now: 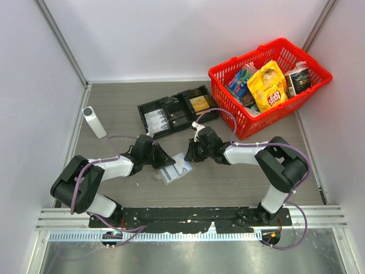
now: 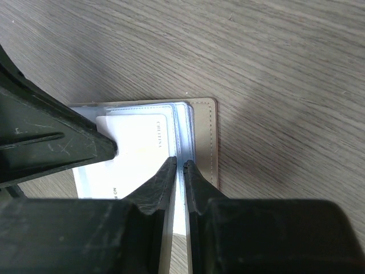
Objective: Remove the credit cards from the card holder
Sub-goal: Remove the credit card from the card holder.
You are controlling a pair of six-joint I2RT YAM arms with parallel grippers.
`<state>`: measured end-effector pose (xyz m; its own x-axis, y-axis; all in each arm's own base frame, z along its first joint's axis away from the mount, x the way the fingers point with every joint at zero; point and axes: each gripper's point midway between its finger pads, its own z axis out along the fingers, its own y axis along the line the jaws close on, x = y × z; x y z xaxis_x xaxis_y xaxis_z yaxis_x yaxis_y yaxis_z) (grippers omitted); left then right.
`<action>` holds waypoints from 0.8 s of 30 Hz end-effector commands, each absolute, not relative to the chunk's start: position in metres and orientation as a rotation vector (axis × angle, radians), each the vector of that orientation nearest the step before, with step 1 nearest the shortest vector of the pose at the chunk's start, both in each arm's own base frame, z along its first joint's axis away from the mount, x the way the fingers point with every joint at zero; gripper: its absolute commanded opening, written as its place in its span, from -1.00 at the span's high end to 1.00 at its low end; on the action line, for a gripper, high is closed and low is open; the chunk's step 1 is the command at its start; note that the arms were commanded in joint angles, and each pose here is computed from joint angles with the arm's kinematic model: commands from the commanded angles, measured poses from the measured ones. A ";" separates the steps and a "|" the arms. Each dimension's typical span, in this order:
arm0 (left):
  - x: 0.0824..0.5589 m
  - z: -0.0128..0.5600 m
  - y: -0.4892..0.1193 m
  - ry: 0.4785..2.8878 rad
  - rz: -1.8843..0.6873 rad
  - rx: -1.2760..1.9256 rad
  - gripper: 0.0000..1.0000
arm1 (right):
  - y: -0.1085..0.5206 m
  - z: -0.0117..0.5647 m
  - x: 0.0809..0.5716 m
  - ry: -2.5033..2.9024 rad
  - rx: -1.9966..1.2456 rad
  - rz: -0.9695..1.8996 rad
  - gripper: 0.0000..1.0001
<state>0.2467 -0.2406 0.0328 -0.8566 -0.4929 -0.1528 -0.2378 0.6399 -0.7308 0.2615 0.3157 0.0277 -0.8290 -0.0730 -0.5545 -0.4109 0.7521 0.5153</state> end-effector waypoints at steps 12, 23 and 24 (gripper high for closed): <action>0.241 0.062 -0.246 2.443 -1.158 -0.534 0.92 | 0.305 0.000 0.246 2.537 -0.361 0.857 0.69; 0.228 0.048 -0.234 2.520 -1.076 -0.593 0.94 | 0.305 -0.003 0.246 2.548 -0.351 0.859 0.69; 0.226 0.045 -0.233 2.536 -1.063 -0.599 0.93 | 0.305 -0.003 0.246 2.548 -0.351 0.859 0.70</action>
